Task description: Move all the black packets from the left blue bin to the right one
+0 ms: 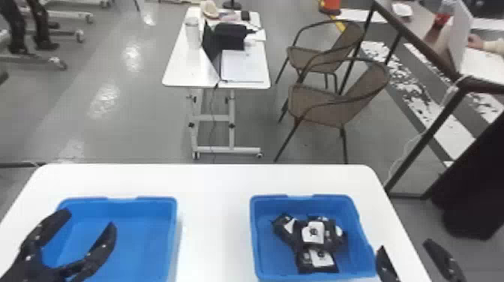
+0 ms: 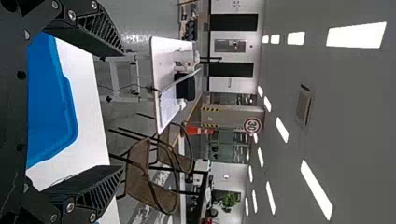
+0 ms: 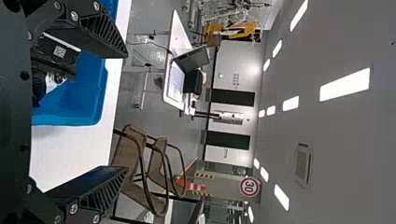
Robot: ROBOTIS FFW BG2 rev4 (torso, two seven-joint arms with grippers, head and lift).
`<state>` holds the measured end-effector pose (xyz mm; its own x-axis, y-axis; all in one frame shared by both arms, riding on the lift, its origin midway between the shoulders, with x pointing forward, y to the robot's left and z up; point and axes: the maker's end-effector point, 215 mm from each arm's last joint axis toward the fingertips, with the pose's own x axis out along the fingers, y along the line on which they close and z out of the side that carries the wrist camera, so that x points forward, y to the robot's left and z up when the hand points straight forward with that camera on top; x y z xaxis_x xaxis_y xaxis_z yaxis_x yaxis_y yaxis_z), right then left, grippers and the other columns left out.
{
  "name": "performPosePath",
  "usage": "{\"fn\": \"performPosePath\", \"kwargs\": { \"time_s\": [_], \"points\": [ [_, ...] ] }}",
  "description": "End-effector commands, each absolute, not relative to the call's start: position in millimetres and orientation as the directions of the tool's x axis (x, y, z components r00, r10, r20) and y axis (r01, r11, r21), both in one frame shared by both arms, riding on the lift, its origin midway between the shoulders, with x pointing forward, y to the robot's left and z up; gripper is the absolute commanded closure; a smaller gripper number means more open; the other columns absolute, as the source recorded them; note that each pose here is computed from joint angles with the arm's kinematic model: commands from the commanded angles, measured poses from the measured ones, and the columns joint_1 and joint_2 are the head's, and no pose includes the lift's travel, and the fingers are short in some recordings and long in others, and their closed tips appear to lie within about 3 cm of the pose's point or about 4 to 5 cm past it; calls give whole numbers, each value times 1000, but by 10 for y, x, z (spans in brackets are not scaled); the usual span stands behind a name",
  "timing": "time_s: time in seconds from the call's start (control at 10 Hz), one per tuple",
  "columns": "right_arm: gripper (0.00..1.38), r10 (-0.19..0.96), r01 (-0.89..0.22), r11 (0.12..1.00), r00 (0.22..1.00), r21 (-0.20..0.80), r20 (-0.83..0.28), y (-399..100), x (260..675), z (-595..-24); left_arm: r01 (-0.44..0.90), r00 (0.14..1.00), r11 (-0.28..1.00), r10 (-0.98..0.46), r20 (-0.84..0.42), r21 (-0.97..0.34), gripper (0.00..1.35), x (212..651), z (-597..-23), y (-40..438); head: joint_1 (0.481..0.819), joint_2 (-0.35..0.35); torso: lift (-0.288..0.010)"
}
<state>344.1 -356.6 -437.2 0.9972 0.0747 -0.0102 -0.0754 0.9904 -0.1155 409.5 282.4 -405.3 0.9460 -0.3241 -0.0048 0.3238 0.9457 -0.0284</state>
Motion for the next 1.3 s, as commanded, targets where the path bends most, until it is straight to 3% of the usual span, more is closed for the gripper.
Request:
{"fn": "performPosePath", "kwargs": {
  "time_s": [0.0,1.2],
  "points": [
    [171,75,-76,991,997,-111,-17,-3559,3434,-4399,324,946,945,-325,-6,-41,177,4092,-4077,2810,695,-113,0],
    [171,78,-79,992,997,-101,-13,-3552,3482,-4378,332,943,941,-334,-8,-65,177,4110,-4110,2774,695,-116,0]
  ]
}}
